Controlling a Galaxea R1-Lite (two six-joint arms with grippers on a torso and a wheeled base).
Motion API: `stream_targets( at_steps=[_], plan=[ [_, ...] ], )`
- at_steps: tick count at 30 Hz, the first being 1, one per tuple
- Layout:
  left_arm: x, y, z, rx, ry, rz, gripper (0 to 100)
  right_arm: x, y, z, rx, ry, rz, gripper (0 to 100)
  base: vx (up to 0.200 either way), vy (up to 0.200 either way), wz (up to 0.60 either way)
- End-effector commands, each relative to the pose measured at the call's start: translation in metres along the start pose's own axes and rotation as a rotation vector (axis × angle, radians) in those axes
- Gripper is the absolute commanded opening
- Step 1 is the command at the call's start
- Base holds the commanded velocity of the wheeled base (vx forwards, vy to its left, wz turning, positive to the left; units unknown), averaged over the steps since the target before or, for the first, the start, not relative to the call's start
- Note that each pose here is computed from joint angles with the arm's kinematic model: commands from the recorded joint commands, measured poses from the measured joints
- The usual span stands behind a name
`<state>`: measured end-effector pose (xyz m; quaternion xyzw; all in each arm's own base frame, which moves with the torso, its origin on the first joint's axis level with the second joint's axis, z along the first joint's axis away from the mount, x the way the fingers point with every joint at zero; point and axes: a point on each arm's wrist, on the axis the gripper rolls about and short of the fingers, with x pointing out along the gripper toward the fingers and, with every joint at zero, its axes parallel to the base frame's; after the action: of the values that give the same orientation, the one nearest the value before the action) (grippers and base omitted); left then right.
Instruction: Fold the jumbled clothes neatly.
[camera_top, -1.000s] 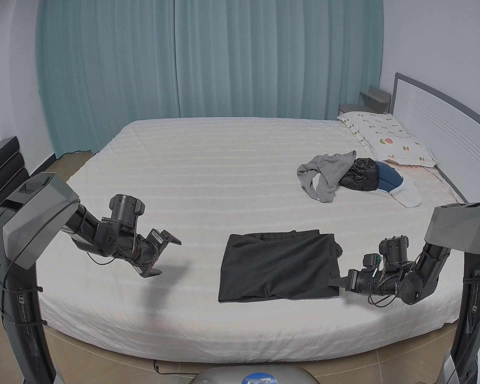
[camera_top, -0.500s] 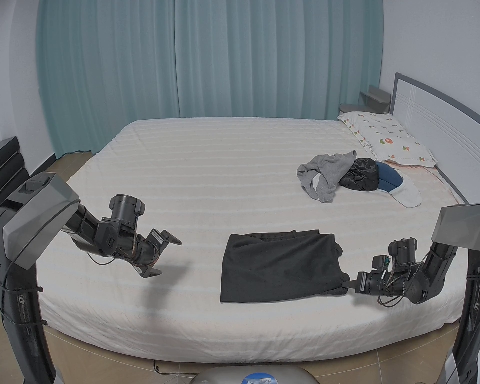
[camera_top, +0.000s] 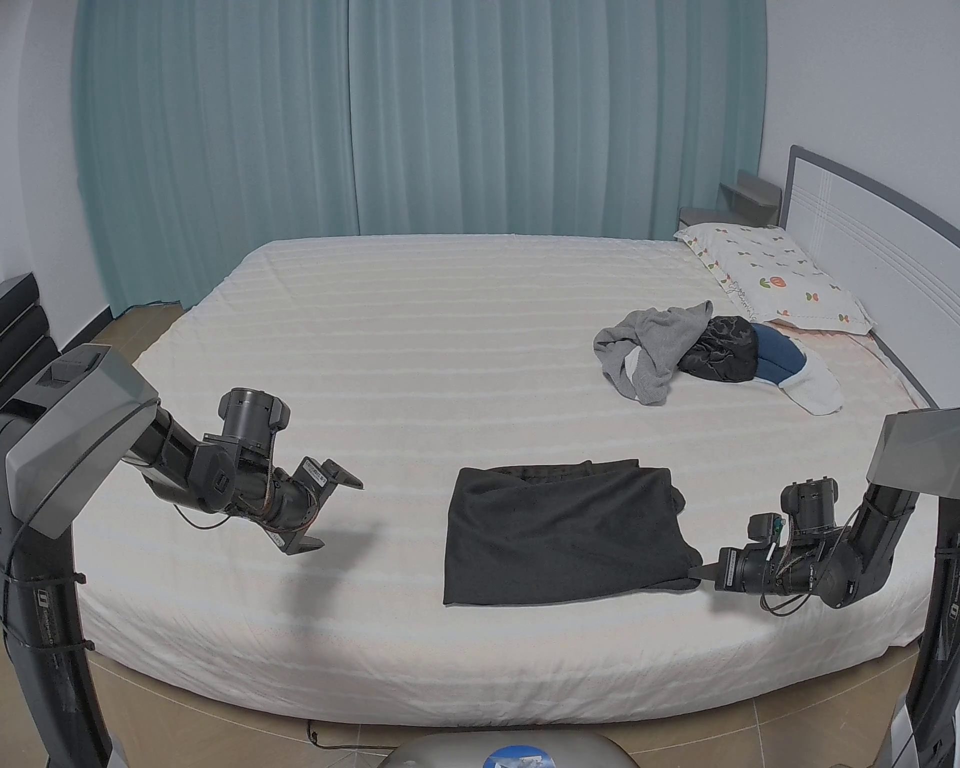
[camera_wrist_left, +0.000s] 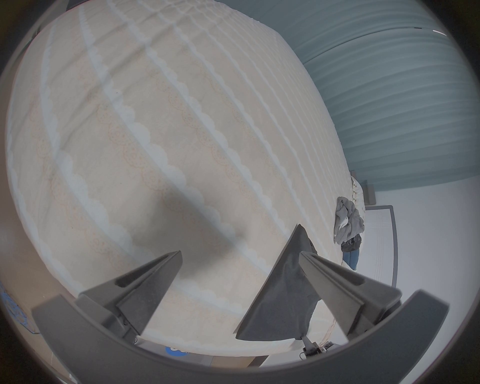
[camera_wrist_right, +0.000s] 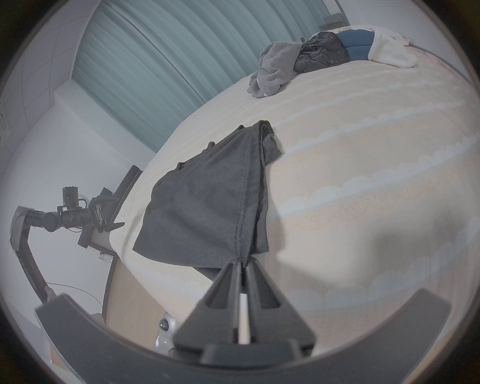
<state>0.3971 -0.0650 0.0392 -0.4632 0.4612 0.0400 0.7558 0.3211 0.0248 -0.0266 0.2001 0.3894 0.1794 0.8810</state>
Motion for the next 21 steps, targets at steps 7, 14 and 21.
stream_targets(
  at_steps=[7, 14, 21],
  plan=[
    [0.0, -0.001, 0.001, -0.003, -0.003, -0.003, 100, 0.0, 0.003, 0.011, -0.006, -0.042, 0.015, 100, 0.086, 0.0, 0.0],
    [-0.001, 0.0, 0.001, -0.002, -0.003, -0.001, 100, -0.003, 0.009, 0.03, 0.103, -0.108, 0.041, 100, 0.114, 0.0, 0.0],
    [-0.003, -0.004, 0.0, -0.013, -0.001, -0.008, 100, 0.002, 0.008, 0.04, 0.175, -0.136, 0.056, 100, 0.0, -0.057, 0.0]
  ],
)
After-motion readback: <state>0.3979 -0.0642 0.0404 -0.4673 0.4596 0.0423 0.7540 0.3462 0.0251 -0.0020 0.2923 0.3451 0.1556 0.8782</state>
